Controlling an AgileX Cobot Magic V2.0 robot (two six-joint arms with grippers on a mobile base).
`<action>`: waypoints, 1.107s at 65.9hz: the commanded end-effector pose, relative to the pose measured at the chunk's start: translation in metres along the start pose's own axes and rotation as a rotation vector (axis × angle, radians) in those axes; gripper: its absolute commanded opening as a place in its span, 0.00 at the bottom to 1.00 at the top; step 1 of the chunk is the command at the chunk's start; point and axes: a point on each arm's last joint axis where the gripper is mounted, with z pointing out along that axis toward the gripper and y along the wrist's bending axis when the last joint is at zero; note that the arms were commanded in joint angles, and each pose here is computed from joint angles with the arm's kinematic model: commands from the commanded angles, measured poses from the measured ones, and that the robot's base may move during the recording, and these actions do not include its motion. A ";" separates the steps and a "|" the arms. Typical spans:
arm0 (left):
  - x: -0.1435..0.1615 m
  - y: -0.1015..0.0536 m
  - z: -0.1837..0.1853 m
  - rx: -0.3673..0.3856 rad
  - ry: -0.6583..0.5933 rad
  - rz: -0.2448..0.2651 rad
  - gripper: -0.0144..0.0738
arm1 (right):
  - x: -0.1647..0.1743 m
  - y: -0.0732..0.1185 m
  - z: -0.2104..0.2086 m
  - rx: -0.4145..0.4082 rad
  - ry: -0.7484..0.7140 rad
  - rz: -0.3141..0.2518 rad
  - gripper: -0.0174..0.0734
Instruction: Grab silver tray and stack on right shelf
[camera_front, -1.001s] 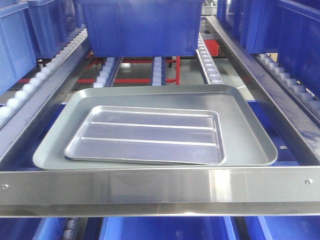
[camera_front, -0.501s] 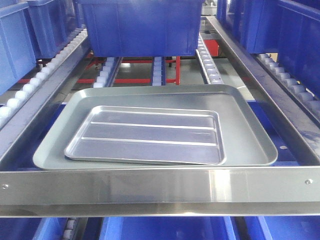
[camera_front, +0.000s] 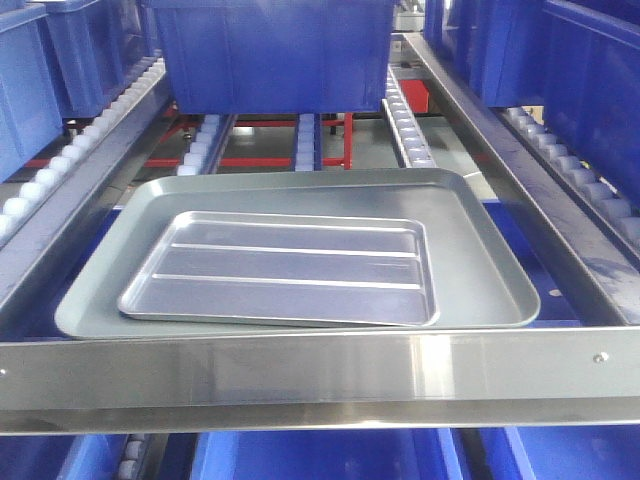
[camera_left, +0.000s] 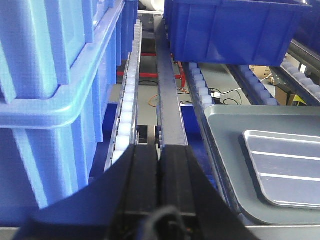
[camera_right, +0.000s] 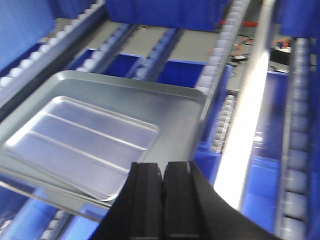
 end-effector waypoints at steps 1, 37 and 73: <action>-0.003 0.001 -0.001 -0.013 -0.087 -0.008 0.06 | -0.014 -0.004 -0.008 0.041 -0.146 -0.071 0.25; -0.003 0.001 -0.001 -0.013 -0.085 -0.008 0.06 | 0.076 -0.024 -0.039 0.336 -0.330 -0.091 0.25; -0.003 0.001 -0.001 -0.013 -0.085 -0.008 0.06 | 0.076 -0.025 -0.039 0.342 -0.330 -0.091 0.25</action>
